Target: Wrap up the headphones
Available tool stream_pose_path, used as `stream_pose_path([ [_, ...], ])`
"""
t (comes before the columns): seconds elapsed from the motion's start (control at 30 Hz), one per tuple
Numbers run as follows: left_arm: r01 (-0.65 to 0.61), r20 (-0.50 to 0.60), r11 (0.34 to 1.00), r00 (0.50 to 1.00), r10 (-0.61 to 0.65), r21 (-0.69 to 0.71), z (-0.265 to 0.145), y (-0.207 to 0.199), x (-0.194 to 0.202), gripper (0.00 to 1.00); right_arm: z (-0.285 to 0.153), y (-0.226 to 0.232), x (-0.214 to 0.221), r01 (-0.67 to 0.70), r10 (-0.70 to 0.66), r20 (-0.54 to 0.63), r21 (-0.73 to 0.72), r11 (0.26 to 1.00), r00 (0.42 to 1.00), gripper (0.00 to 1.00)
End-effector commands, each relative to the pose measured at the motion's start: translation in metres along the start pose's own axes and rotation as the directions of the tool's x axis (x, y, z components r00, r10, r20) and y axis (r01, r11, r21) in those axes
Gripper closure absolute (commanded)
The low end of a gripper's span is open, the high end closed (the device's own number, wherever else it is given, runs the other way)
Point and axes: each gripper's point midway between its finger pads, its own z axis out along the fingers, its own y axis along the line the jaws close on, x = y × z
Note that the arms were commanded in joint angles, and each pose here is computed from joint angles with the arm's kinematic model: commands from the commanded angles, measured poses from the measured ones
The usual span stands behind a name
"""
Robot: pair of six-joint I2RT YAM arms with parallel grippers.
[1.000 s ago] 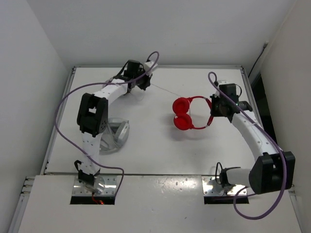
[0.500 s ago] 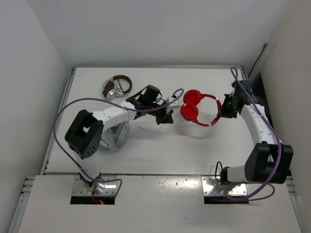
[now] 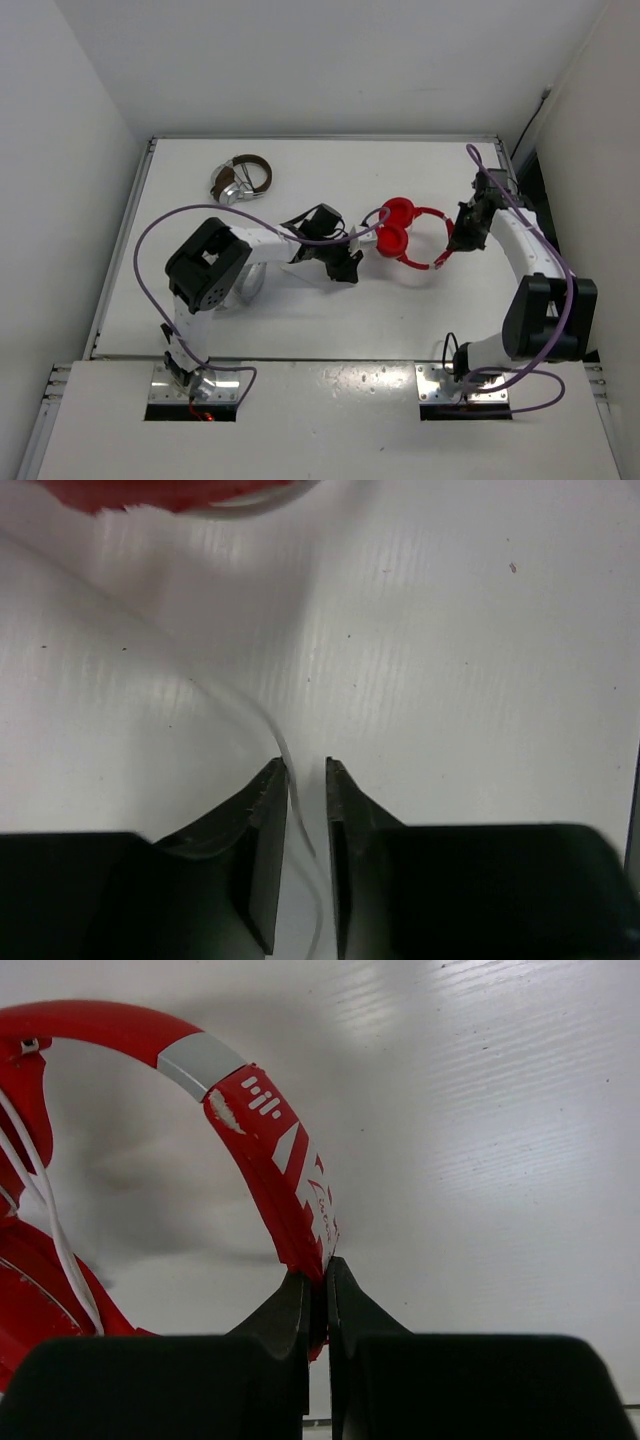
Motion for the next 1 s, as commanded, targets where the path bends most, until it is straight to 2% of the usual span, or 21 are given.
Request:
stream_pose_path([
  [0.0, -0.025, 0.062, 0.999, 0.998, 0.028, -0.040, -0.006, 0.009, -0.018, 0.72, -0.003, 0.003, -0.025, -0.007, 0.006, 0.086, 0.011, 1.000, 0.996, 1.00],
  [0.07, -0.049, 0.080, 0.996, 0.995, 0.055, -0.080, -0.019, 0.013, -0.027, 0.68, -0.003, 0.003, -0.025, 0.005, -0.006, 0.086, 0.012, 1.000, 0.996, 1.00],
  [0.2, -0.100, 0.091, 0.983, 0.989, 0.114, -0.153, -0.051, 0.029, -0.038, 0.56, -0.001, 0.005, -0.020, 0.054, -0.056, 0.076, 0.019, 0.998, 0.996, 1.00],
  [0.23, -0.109, 0.077, 0.979, 0.989, 0.124, -0.173, -0.057, 0.033, -0.036, 0.50, -0.001, 0.006, -0.022, 0.063, -0.064, 0.086, 0.022, 0.998, 0.994, 1.00],
  [0.43, -0.198, -0.045, 0.951, 0.980, 0.193, -0.238, -0.105, 0.057, -0.009, 0.42, 0.002, 0.013, -0.018, 0.110, -0.111, 0.083, 0.022, 0.994, 0.990, 1.00],
  [0.57, -0.242, -0.113, 0.939, 0.969, 0.221, -0.243, -0.131, 0.070, 0.008, 0.42, 0.000, 0.016, -0.021, 0.119, -0.121, 0.102, 0.022, 0.993, 0.987, 1.00],
  [0.63, -0.232, -0.174, 0.953, 0.964, 0.199, -0.196, -0.140, 0.068, 0.030, 0.43, 0.000, 0.018, -0.020, 0.128, -0.129, 0.100, 0.019, 0.992, 0.987, 1.00],
  [0.8, -0.222, -0.225, 0.967, 0.956, 0.190, -0.127, -0.146, 0.055, 0.064, 0.46, 0.000, 0.018, -0.020, 0.128, -0.129, 0.100, 0.019, 0.992, 0.987, 1.00],
  [0.97, -0.245, -0.265, 0.962, 0.942, 0.208, -0.116, -0.149, 0.048, 0.082, 0.51, 0.002, 0.018, -0.018, 0.128, -0.129, 0.092, 0.021, 0.992, 0.987, 1.00],
])
